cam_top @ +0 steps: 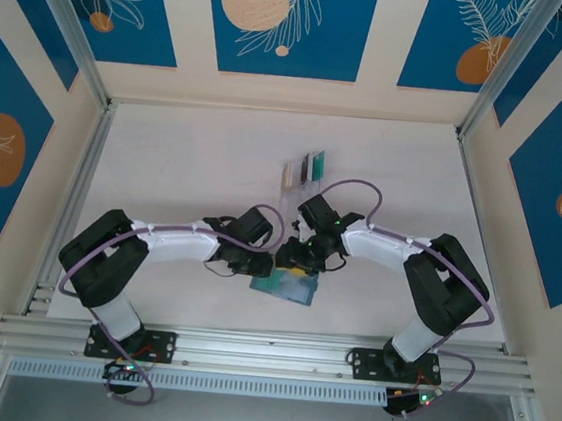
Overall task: Put the credit cards into the card holder
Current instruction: Flip over the card slot in the card holder.
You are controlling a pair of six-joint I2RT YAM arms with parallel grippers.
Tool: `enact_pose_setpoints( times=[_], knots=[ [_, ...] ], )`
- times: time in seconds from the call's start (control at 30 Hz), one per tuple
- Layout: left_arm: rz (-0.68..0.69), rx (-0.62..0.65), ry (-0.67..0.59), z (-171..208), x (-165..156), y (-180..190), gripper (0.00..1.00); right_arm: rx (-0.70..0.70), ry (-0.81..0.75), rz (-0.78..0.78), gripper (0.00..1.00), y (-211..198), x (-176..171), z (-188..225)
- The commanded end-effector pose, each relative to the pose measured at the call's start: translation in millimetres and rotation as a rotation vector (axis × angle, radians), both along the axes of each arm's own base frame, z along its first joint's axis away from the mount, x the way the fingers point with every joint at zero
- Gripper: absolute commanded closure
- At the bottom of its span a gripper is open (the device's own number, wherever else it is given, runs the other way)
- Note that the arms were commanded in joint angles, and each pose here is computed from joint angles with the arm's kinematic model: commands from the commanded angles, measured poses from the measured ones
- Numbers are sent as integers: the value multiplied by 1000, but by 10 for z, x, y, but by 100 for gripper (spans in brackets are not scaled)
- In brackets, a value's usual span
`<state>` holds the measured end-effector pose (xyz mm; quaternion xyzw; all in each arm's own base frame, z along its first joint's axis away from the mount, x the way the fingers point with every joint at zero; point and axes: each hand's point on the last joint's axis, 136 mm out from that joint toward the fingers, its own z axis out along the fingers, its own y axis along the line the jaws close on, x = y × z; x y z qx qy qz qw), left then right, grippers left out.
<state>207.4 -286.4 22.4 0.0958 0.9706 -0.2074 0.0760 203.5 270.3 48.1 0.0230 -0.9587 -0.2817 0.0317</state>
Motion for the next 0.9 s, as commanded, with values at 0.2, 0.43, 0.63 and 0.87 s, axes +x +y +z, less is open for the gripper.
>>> enact_pose_setpoints(
  times=[0.2,0.43,0.63,0.87],
  knots=[
    [18,142,84,-293,-192,253,74,-117,71,-75,48,-332,-240,-99],
    [23,133,98,-326,-199,226,74,-173,73,-62,50,-423,-265,-184],
    [23,131,100,-332,-195,213,74,-137,104,-34,54,-336,-315,-217],
    [25,136,110,-371,-207,216,74,17,128,-42,55,-140,-284,-128]
  ],
)
